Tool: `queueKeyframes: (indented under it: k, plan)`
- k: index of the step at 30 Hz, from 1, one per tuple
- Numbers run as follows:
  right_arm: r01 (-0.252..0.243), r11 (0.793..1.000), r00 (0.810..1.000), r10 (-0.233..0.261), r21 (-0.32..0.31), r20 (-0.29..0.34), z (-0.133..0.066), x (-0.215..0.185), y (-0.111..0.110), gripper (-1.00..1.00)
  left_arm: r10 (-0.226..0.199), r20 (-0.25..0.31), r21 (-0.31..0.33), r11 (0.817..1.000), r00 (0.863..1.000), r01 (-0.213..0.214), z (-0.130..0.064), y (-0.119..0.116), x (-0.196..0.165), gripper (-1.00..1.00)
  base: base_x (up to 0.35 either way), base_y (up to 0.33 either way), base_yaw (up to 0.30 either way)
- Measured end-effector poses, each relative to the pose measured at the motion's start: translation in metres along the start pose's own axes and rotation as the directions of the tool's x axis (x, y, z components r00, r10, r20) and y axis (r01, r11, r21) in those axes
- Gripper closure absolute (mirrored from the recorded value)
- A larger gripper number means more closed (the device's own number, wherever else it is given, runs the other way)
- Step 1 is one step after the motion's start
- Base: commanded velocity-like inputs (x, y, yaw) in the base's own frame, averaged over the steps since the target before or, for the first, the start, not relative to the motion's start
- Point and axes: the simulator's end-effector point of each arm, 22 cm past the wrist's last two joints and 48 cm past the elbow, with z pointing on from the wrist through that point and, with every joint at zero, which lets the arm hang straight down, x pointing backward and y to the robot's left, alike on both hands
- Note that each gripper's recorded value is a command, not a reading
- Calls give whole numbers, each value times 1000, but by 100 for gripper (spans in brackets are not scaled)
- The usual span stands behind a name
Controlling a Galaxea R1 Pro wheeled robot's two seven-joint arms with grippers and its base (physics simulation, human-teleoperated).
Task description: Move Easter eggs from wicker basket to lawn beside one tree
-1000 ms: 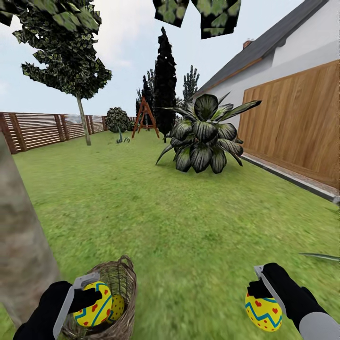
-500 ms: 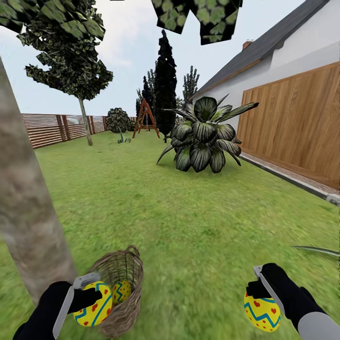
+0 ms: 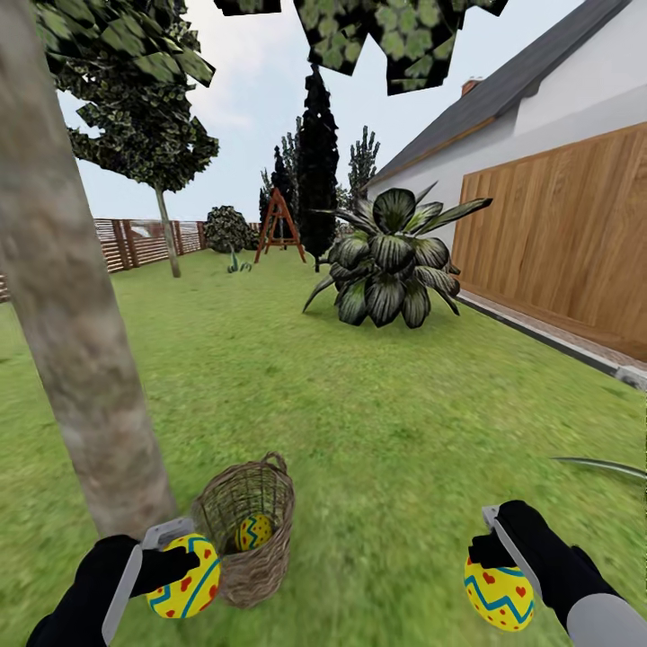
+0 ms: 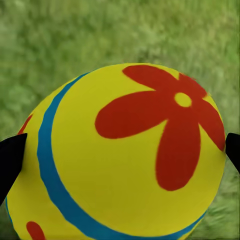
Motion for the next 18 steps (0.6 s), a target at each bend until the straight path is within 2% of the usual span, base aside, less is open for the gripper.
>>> queueKeyframes:
  k: [4, 9, 18]
  plan:
    - [0, 1000, 1000, 0, 0, -1, -6, -3, -1, 100, 2, 0, -1, 1000, 1000, -2, -6, -1, -4, 100, -274, 182, 0]
    - [0, 1000, 1000, 0, 0, 0, -7, -3, -1, 100, 1, 7, 1, 1000, 1000, -1, -7, -2, -6, 100, -52, 79, 0]
    - [-2, 1000, 1000, 2, 1, -16, -3, 3, -2, 100, 1, 3, 17, 1000, 1000, -1, -6, -12, -3, 100, -85, 310, 0]
